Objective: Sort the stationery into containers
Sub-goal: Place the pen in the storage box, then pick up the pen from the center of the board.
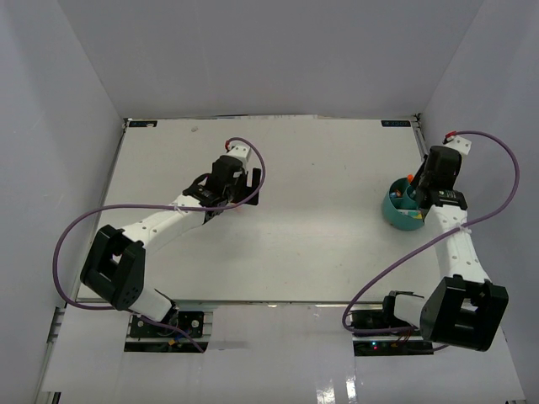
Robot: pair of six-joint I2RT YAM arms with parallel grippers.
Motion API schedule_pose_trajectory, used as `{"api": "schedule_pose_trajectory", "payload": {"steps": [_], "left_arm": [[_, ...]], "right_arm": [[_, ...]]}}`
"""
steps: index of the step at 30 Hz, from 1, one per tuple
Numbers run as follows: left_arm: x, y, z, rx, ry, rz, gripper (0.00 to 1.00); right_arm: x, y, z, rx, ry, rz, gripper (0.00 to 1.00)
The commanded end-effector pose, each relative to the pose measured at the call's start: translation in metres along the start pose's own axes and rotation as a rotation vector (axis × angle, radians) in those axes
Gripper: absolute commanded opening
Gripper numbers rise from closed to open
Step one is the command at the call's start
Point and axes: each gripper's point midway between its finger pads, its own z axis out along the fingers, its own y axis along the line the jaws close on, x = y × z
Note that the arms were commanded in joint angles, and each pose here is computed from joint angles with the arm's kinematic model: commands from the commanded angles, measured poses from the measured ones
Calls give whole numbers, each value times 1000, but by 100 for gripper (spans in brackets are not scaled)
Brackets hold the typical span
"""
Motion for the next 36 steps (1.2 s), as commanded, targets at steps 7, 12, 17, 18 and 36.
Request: {"api": "schedule_pose_trajectory", "payload": {"steps": [7,12,17,18,36], "left_arm": [[-15,2,-4,-22,-21,-53,98],[-14,3,-3,-45,1,-111,98],[-13,1,-4,-72,22,-230,98],[-9,4,-4,-91,37,-249,98],[61,15,40,-303,276,-478,71]], "right_arm": [[11,5,9,-29,11,-1,49],[-2,16,-11,-103,0,16,69],[-39,37,-50,-250,-81,60,90],[-47,40,-62,-287,-114,68,94],[-4,105,-131,-704,-89,39,93]]}}
